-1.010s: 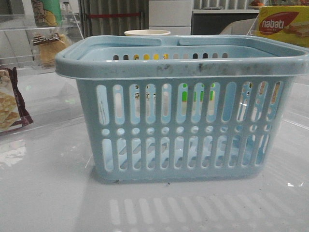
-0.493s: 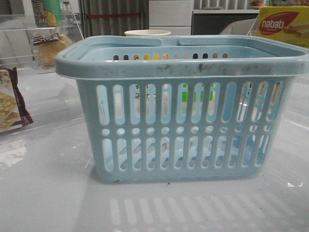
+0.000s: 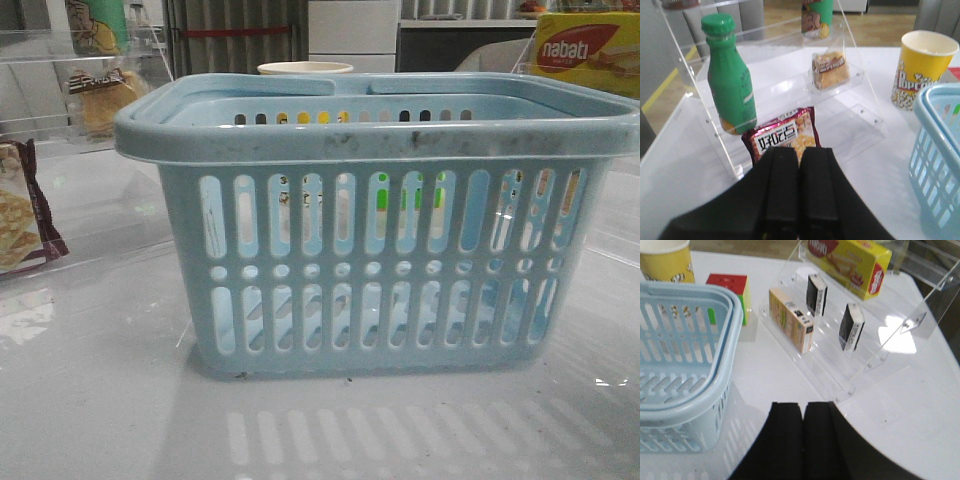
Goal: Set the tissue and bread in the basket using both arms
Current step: 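Reach the right gripper to the white tissue pack on the shelf and grasp it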
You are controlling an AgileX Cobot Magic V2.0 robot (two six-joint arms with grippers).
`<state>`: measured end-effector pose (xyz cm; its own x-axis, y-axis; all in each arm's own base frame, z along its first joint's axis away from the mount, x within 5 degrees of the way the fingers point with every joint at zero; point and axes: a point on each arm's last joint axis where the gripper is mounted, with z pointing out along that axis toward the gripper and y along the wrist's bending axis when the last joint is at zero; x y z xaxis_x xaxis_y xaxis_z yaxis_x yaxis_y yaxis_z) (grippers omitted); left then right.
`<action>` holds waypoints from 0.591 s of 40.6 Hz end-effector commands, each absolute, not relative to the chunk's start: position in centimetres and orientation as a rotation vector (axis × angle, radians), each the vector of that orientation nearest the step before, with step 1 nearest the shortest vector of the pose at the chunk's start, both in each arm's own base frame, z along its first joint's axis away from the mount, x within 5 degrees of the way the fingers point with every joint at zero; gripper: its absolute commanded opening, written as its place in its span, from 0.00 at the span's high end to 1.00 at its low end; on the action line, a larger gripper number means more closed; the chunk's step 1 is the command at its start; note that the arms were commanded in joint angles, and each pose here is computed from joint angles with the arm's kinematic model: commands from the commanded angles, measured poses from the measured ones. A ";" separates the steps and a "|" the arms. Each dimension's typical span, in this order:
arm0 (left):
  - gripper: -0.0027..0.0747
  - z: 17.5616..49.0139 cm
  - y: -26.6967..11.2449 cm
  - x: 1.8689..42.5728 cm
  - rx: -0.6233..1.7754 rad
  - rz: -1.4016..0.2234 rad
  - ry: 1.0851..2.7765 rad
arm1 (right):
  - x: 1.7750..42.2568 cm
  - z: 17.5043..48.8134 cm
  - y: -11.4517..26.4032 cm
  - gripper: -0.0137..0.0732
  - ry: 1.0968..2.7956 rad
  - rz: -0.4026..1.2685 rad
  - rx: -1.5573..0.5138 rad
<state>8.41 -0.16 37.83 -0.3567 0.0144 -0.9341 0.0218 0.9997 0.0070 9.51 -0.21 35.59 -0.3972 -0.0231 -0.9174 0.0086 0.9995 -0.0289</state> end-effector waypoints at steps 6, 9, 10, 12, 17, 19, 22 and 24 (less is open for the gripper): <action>0.85 38.3 -0.3 10.9 0.026 -0.017 1.949 | 12.0 35.4 -0.3 0.78 2.045 -0.034 -0.008; 0.85 38.0 -0.3 11.6 0.026 -0.017 1.980 | 12.6 34.9 -0.4 0.78 2.092 -0.032 -0.008; 0.85 37.9 -0.3 11.9 0.034 -0.012 1.992 | 12.8 34.8 -0.4 0.78 2.105 -0.031 -0.008; 0.85 37.6 -0.3 12.3 0.056 0.002 2.011 | 13.2 34.5 -0.4 0.78 2.131 -0.033 -0.009; 0.79 37.2 -0.3 13.2 0.079 0.015 2.047 | 14.0 34.0 -0.4 0.75 2.166 -0.033 -0.009; 0.70 37.1 -0.3 13.3 0.082 0.017 2.051 | 14.2 33.9 -0.5 0.69 2.176 -0.043 -0.014; 0.54 37.1 -0.4 13.5 0.082 0.010 2.053 | 14.5 33.7 -0.6 0.55 2.183 -0.063 -0.022; 0.43 37.1 -0.5 13.5 0.090 0.005 2.048 | 14.7 33.7 -0.7 0.45 2.182 -0.075 -0.027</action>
<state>13.14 -0.28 35.52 -0.5492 0.0688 -0.8329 0.0507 0.9975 0.0490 13.95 -0.43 32.43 -0.6452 -0.0241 -0.7636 0.0008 0.9995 -0.0322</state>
